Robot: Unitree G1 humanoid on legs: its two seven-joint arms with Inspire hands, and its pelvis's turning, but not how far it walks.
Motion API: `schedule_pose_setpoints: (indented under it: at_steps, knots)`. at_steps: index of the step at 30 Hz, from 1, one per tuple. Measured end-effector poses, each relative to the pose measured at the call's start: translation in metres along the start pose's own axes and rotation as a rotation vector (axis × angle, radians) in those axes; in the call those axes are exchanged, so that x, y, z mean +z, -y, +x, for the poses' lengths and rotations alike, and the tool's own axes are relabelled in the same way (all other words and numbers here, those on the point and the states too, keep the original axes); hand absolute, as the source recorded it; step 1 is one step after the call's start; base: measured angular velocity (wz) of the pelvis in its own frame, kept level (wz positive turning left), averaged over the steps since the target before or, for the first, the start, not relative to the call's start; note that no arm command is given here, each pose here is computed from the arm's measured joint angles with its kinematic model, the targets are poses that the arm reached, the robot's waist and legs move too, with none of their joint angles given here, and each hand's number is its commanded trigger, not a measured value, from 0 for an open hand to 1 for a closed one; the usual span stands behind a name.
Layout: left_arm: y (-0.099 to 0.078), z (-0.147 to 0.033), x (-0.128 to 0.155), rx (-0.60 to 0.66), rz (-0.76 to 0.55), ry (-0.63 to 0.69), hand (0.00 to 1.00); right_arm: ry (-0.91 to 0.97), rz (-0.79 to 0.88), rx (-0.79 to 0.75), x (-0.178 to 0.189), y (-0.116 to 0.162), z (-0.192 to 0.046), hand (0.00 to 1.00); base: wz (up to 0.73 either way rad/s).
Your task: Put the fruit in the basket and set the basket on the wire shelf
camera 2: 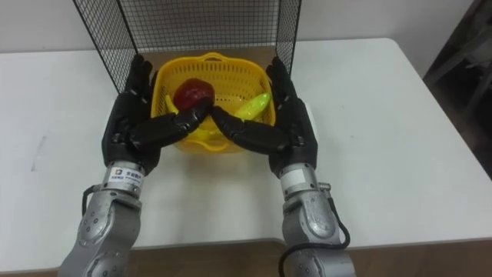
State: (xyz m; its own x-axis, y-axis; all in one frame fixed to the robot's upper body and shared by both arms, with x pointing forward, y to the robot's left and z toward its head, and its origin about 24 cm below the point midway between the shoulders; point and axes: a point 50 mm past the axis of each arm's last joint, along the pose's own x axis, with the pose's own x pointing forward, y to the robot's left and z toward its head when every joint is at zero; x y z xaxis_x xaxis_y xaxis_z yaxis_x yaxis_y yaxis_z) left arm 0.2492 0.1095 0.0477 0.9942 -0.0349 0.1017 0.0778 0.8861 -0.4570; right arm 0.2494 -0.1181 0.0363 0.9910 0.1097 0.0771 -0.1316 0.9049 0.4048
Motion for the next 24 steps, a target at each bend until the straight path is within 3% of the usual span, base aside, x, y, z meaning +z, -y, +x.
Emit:
schedule_pose_setpoints:
  at_steps: [24]
  knots:
    - [0.0005, -0.004, 0.0074, 0.024, -0.005, 0.044, 0.0, 0.027, 0.026, 0.043, 0.005, -0.0071, -0.0003, 0.0, -0.06]
